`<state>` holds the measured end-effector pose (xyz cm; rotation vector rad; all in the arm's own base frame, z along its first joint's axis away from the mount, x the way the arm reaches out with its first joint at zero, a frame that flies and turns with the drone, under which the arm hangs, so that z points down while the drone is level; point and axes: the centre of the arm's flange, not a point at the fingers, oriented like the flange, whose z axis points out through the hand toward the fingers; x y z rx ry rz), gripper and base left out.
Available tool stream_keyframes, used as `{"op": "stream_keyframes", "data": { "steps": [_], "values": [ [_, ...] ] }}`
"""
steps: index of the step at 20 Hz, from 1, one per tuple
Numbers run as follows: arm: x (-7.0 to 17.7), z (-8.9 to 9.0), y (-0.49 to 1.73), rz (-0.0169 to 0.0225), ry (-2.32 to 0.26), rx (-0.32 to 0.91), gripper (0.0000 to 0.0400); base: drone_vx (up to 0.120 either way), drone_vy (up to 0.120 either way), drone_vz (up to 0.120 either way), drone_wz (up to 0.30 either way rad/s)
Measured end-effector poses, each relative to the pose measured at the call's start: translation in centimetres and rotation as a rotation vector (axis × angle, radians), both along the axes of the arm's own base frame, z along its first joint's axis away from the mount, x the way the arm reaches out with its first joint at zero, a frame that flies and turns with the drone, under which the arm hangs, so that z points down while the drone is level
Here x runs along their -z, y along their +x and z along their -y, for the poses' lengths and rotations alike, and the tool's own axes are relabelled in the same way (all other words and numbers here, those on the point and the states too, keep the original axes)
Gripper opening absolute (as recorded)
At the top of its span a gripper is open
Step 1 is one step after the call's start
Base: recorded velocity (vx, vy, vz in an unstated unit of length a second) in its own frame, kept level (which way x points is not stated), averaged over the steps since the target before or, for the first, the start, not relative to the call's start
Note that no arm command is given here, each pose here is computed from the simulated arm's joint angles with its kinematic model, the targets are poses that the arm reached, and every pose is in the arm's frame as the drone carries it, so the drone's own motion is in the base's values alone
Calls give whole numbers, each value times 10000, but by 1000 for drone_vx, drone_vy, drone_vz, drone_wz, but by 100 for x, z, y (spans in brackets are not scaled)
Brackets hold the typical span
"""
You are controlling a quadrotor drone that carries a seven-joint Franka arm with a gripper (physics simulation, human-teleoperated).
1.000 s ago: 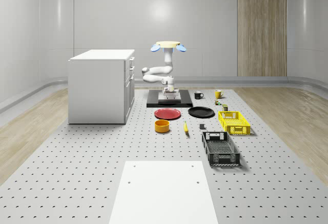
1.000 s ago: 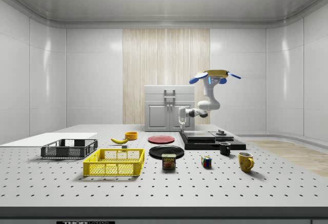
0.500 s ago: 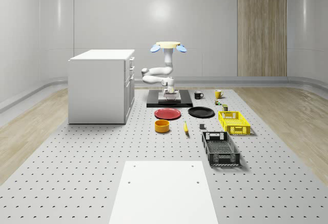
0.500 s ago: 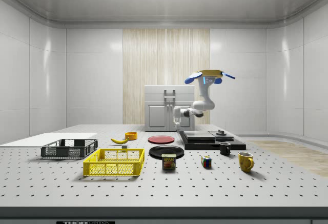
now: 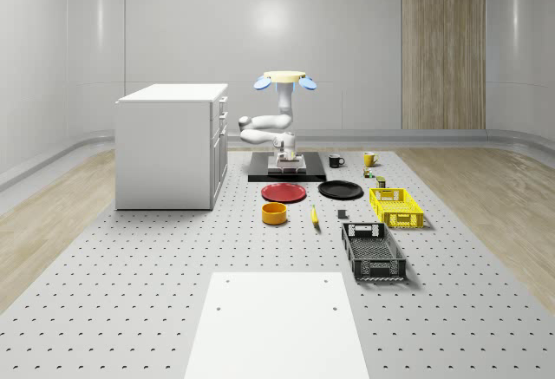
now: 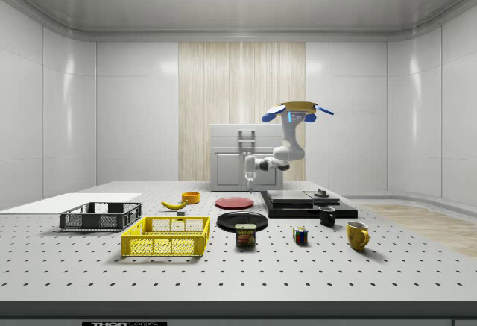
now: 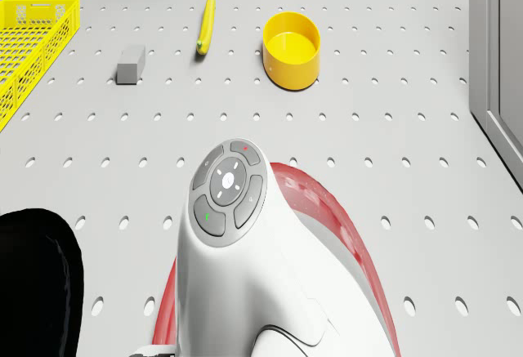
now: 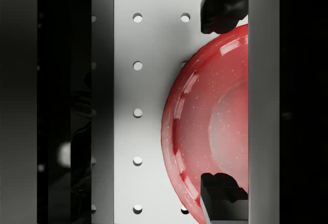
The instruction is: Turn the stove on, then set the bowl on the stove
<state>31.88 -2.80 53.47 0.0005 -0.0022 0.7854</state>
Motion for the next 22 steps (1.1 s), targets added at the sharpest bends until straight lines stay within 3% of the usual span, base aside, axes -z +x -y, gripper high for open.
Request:
{"op": "stream_keyframes", "data": {
  "steps": [18,22],
  "values": [
    [0,0,0,0,0,0,400,120,0,0,0],
    [0,0,0,0,0,-1,400,120,0,50,0]
  ]
}}
